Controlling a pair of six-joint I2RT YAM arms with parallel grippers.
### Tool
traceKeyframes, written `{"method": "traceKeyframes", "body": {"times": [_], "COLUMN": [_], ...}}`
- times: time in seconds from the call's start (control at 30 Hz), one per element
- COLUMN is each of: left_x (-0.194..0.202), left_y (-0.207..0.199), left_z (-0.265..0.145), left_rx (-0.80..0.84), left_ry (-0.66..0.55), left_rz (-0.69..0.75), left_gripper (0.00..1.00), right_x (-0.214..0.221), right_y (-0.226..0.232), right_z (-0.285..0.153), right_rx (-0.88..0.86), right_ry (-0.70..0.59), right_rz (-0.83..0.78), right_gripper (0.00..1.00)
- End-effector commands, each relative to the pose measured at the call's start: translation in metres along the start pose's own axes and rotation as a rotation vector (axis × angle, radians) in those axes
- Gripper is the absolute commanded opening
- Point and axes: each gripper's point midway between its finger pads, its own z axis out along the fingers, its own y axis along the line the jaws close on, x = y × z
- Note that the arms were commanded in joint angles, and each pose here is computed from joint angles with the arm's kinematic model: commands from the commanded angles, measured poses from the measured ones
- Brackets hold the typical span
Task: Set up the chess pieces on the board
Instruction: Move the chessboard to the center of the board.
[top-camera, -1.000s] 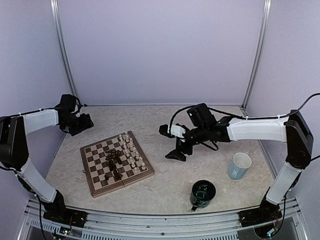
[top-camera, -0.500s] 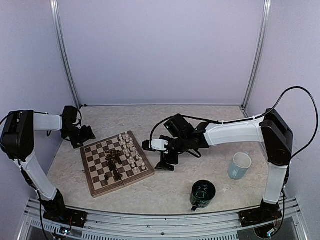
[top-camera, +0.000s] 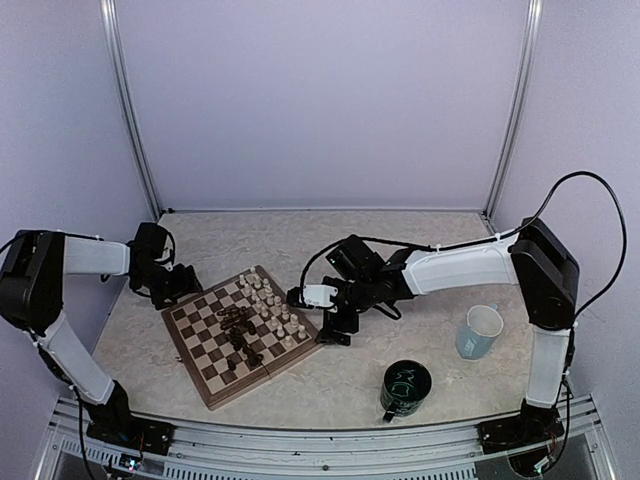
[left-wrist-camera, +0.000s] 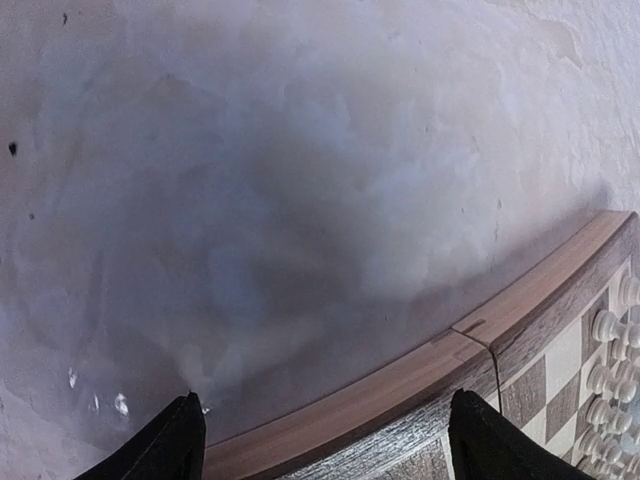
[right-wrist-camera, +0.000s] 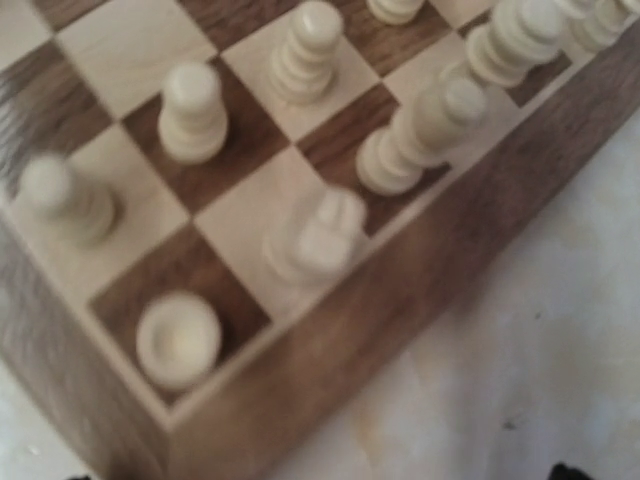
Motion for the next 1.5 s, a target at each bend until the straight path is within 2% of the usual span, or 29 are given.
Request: {"method": "traceKeyframes", "body": {"times": [0.0,0.2,0.33,0.53,0.8,1.0,1.27,1.4,1.47], "left_x": [0.027,0.038,0.046,0.060,0.092,0.108,0.129,0.138,0.132], "left_y": [-0.005,-0.006,-0.010,-0.029,-0.072,-0.101,-0.128,-0.131,-0.128], "left_z": [-0.006,-0.008,-0.010,-0.018,-0.022,-0.025,-0.048,-0.057,-0.069], "left_rx": [0.028,0.038,0.048,0.082,0.121,0.154,0.222,0.172,0.100], "left_ry": [0.051,0.051,0.055,0.049,0.068,0.079,0.109,0.093,0.039], "left_rz": [-0.035,-0.038,-0.039,-0.028,0.051,0.087,0.132,0.179,0.219], "left_gripper": [0.83,0.83,0.83,0.82,0.82,0.82,0.82,0.80,0.80], "right_x": [0.012,0.022,0.024,0.036,0.087,0.106,0.117,0.126,0.127], "right_y": [0.004,0.018,0.012,-0.028,-0.100,-0.114,-0.147,-0.156,-0.160], "right_z": [0.007,-0.003,0.001,0.005,-0.011,-0.017,-0.048,-0.060,-0.072], "right_rx": [-0.002,-0.040,-0.022,0.082,0.166,0.207,0.285,0.316,0.336], "right_ry": [0.041,0.041,0.064,0.088,0.109,0.136,0.108,0.122,0.120], "right_rz": [-0.015,-0.083,-0.094,-0.024,0.159,0.187,0.241,0.254,0.264], "right_gripper": [0.99,0.99,0.99,0.99,0.99,0.99,0.99,0.99,0.99]}}
